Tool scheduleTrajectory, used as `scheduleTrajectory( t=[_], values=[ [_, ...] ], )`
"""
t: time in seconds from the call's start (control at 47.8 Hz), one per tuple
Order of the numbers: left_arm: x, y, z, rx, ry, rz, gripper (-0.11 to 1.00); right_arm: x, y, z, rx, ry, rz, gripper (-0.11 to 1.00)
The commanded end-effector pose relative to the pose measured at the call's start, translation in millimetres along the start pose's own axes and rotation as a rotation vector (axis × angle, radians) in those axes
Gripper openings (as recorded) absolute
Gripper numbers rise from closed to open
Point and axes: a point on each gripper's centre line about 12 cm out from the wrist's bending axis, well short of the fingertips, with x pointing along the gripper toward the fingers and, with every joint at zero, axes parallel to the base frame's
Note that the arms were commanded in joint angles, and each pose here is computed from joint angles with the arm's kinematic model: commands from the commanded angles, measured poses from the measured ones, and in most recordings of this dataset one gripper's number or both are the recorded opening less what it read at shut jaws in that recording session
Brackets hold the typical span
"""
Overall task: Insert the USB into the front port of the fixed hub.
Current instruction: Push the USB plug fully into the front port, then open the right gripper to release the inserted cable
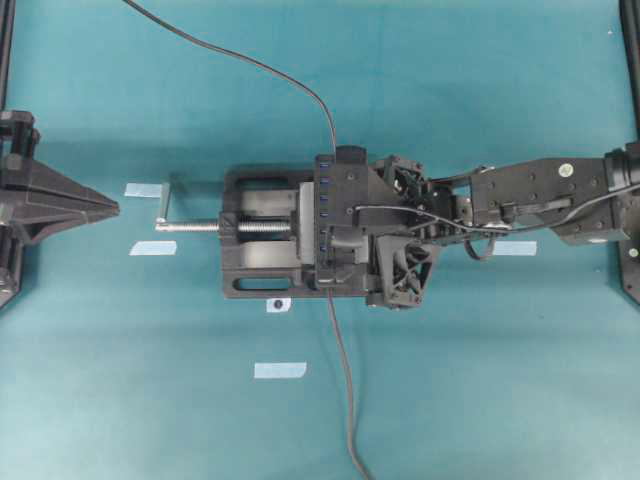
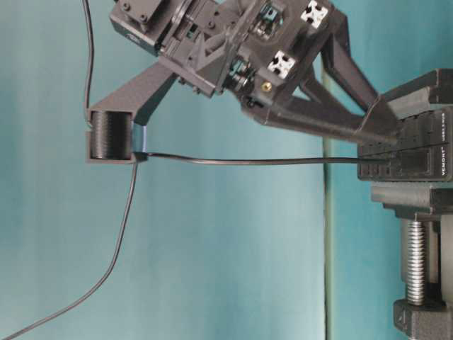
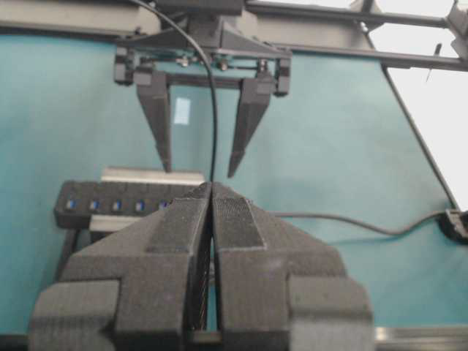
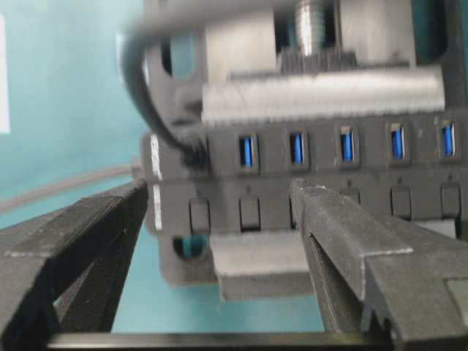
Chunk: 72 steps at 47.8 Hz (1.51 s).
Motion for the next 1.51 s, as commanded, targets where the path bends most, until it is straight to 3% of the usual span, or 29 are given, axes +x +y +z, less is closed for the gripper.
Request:
scheduleTrajectory(
  t=[0.0, 0.356, 1.487],
  values=[
    [0.5, -0.8, 5.8, 0.002, -0.015, -0.003, 0.0, -13.2, 1.1, 10.9, 0.006, -0.056, 0.005, 0.78],
    [0.5, -0.9, 6.4, 0.002, -0.017, -0.003, 0.0, -22.7, -0.2, 10.4, 0.016, -0.139, 0.011, 0.78],
    [0.2, -1.0, 8.6, -0.001, -0.023, -0.004, 0.0, -19.9, 0.2, 1.0, 0.023, -0.128, 0.014, 0.78]
  ],
)
